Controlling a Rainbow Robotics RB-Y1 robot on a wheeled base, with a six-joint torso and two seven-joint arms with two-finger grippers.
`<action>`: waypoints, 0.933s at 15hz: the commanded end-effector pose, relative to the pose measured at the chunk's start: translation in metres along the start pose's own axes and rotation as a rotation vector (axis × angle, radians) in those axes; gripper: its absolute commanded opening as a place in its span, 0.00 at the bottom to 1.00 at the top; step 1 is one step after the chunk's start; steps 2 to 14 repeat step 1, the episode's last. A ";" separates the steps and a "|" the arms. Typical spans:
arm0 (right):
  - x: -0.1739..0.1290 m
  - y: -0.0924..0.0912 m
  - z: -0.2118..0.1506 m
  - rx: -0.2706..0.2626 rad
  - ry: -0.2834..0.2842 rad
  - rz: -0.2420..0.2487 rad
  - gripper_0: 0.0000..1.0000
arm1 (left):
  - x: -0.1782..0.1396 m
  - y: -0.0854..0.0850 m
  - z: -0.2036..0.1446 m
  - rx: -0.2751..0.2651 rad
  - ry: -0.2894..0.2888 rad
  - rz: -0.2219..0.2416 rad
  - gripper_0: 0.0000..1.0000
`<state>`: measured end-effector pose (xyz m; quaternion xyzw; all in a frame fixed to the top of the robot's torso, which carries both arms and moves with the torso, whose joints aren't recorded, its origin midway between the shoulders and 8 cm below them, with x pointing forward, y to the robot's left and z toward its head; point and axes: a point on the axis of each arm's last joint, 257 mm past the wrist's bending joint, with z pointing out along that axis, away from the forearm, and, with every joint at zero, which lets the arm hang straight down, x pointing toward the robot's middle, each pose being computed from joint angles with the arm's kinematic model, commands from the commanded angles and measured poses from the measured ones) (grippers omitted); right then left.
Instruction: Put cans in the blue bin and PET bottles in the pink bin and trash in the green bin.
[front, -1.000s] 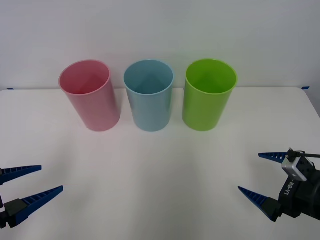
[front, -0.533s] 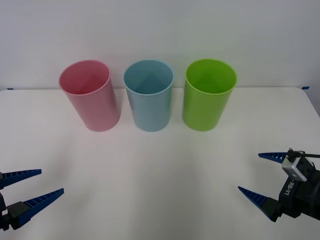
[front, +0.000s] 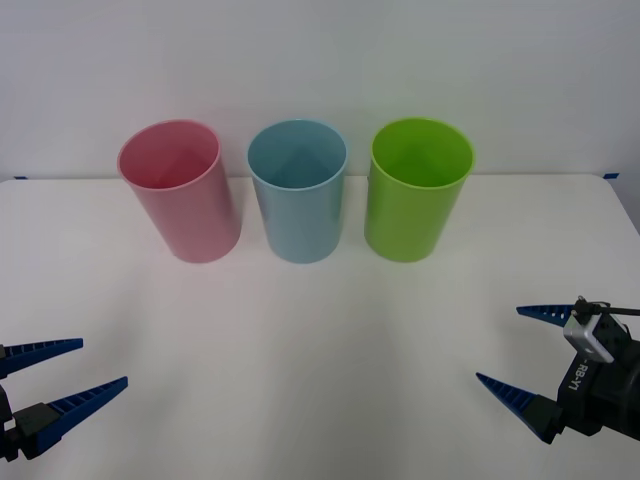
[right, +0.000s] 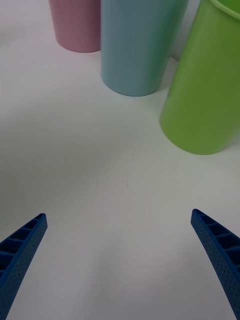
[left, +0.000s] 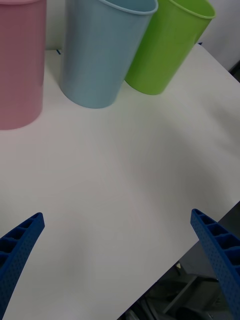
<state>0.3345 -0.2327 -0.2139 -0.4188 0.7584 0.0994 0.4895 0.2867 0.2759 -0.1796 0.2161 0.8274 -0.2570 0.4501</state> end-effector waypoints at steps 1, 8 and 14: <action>0.000 0.000 0.000 0.000 0.000 0.000 1.00 | 0.000 0.000 0.000 0.000 0.000 0.000 1.00; 0.000 0.000 0.000 0.000 0.000 0.000 1.00 | 0.000 0.000 0.000 0.000 0.000 0.000 1.00; 0.000 0.000 0.000 0.000 0.000 0.000 1.00 | 0.000 0.000 0.000 0.000 0.000 0.000 1.00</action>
